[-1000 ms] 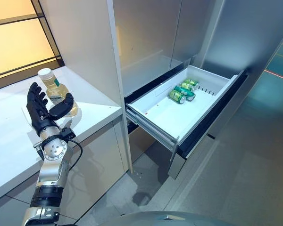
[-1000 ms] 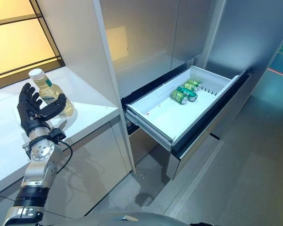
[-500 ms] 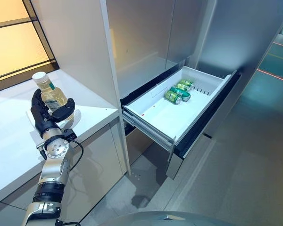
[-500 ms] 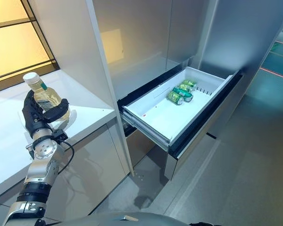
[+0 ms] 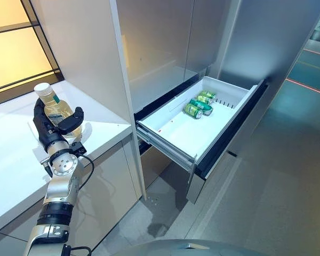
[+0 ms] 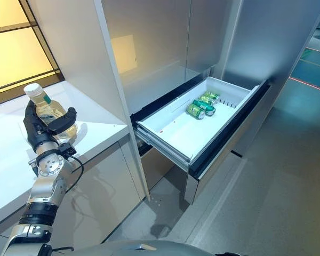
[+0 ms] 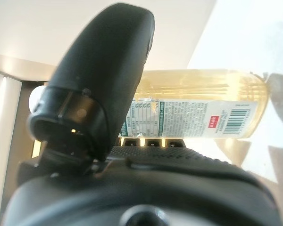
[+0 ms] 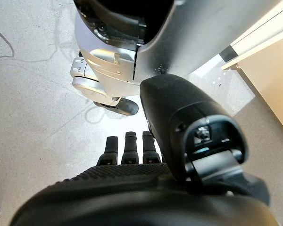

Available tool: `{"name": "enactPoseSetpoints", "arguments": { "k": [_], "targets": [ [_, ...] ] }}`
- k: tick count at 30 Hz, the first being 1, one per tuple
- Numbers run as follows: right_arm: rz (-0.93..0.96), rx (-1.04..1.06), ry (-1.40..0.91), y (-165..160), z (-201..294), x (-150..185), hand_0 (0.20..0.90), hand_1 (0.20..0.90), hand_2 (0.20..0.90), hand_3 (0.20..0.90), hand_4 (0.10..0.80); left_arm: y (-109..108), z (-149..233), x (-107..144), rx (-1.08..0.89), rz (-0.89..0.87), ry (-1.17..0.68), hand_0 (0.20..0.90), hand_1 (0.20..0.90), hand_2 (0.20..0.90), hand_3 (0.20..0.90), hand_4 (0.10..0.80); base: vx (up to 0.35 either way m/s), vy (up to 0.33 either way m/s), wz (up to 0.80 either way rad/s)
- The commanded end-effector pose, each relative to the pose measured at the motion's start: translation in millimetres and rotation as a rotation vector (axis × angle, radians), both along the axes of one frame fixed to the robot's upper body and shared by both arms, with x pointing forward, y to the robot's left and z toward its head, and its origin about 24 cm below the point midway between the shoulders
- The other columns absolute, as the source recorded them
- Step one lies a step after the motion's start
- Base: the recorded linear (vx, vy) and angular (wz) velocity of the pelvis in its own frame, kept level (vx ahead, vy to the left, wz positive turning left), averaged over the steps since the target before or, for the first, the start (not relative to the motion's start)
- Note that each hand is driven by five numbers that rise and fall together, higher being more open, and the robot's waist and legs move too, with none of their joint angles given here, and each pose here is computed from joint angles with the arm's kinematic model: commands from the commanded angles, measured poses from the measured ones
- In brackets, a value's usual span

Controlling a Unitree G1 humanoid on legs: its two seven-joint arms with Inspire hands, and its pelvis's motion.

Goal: Put drinks into fridge and close the fridge

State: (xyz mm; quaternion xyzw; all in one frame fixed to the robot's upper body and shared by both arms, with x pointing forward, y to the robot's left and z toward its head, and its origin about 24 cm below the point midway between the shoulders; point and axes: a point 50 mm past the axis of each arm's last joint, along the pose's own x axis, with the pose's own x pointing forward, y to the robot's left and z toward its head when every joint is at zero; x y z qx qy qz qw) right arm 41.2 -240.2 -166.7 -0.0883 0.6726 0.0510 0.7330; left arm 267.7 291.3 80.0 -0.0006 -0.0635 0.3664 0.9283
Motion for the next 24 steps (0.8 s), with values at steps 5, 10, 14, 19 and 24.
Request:
{"name": "enactPoseSetpoints", "arguments": {
  "k": [5,10,14,19,24],
  "targets": [
    [0.059,0.086,-0.003,17.7,-2.9,5.7,0.900,0.900,0.900,0.900,0.800,8.2,81.2,30.6,0.121,-0.020,-0.309,0.300,0.300,0.300,0.200,0.100,0.000,0.000,0.00],
    [0.059,0.086,-0.002,16.8,-2.8,5.9,0.900,0.900,0.900,0.900,0.800,7.3,80.9,31.8,0.121,-0.033,-0.312,0.300,0.300,0.300,0.200,0.100,0.000,0.000,0.00],
    [0.058,0.086,-0.004,16.1,-2.5,6.7,0.900,0.900,0.900,0.900,0.800,5.1,81.2,32.2,0.124,-0.045,-0.313,0.300,0.300,0.300,0.200,0.100,0.000,0.000,0.00],
    [0.071,0.082,0.002,15.8,-2.5,6.3,0.900,0.900,0.900,0.900,0.800,4.1,82.6,33.3,0.127,-0.059,-0.321,0.300,0.300,0.300,0.200,0.100,0.000,0.000,0.00],
    [0.326,0.035,0.037,10.8,-1.6,6.1,0.900,0.900,0.900,0.900,0.800,1.6,87.7,34.4,0.147,-0.096,-0.329,0.300,0.300,0.300,0.200,0.100,0.000,0.000,0.00]
  ]
}}
